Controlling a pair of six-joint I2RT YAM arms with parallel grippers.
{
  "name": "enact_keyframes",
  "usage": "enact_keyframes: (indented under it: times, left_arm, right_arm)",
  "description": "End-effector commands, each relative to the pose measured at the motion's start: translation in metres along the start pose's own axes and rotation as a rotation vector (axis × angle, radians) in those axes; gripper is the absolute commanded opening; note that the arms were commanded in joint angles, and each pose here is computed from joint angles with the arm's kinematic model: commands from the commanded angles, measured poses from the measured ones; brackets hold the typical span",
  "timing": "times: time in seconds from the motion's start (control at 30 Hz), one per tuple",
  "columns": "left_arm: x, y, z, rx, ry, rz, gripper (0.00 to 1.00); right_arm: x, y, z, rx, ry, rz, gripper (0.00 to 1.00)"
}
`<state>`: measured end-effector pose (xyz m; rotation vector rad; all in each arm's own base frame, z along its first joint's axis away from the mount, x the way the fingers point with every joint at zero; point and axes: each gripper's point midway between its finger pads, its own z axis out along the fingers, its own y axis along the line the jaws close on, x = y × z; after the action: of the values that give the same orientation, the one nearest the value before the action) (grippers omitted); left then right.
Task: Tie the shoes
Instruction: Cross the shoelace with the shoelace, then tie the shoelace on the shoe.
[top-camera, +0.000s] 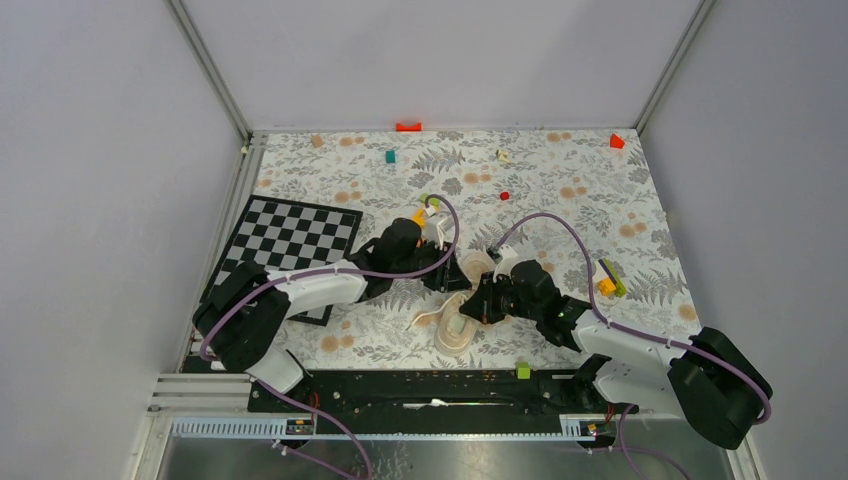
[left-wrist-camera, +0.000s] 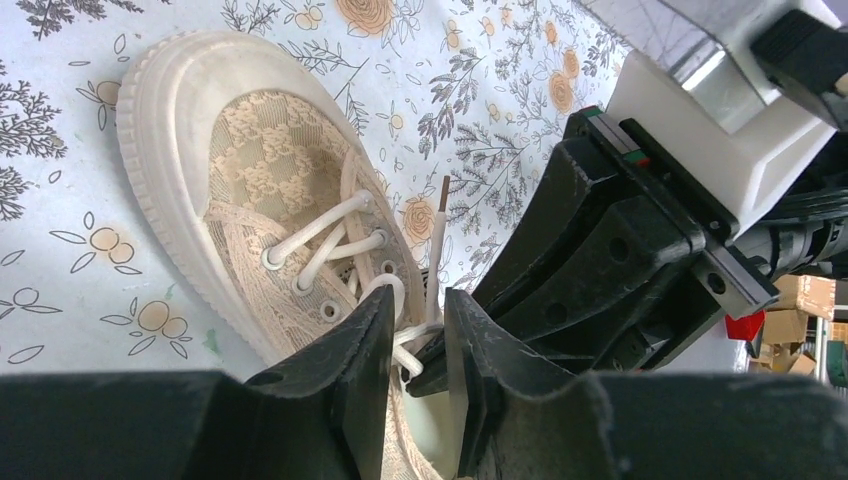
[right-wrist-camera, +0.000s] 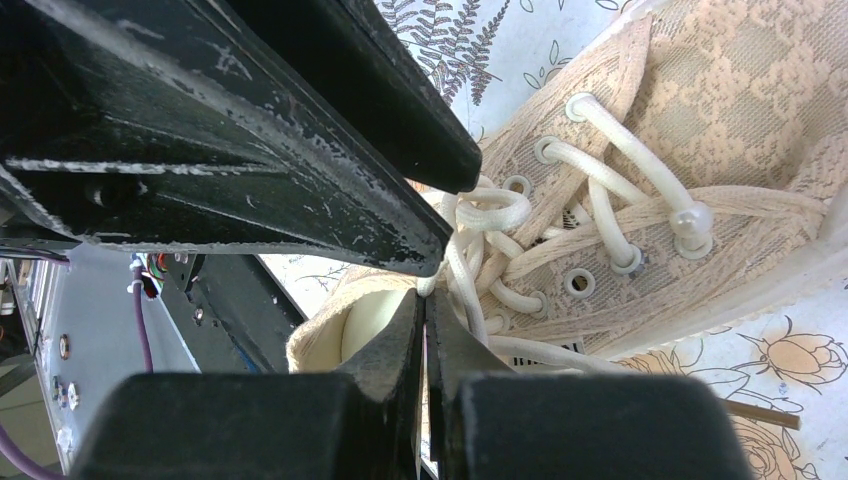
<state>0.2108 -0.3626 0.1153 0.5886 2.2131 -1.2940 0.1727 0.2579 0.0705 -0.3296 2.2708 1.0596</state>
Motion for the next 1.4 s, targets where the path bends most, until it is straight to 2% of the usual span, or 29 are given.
enact_keyframes:
  times: [0.0, 0.3, 0.73, 0.9, 1.07, 1.27, 1.37]
  left_arm:
    - [-0.015, -0.003, 0.004, -0.017, -0.027, 0.048, 0.29]
    - [-0.007, 0.003, 0.012, -0.070, 0.012, 0.071, 0.31]
    - [-0.007, 0.005, 0.011, -0.090, 0.010, 0.084, 0.35]
    - [-0.011, 0.002, 0.010, -0.083, -0.012, 0.082, 0.30]
    - [-0.012, -0.001, 0.009, -0.068, -0.020, 0.083, 0.13]
    - [-0.014, -0.003, 0.008, -0.064, -0.032, 0.076, 0.11]
    - [-0.016, -0.005, 0.005, -0.064, -0.048, 0.075, 0.06]
  right_arm:
    - [-0.014, 0.005, 0.002, -0.010, -0.041, -0.014, 0.00]
    - [-0.014, 0.006, 0.003, -0.013, -0.038, -0.015, 0.00]
    - [-0.015, 0.006, 0.003, -0.015, -0.041, -0.015, 0.00]
    - [-0.014, 0.006, 0.003, -0.015, -0.037, -0.013, 0.00]
    - [-0.015, 0.006, 0.003, -0.016, -0.039, -0.013, 0.00]
    - [-0.014, 0.006, 0.003, -0.014, -0.036, -0.012, 0.00]
    - [-0.013, 0.005, 0.003, -0.013, -0.035, -0.013, 0.00]
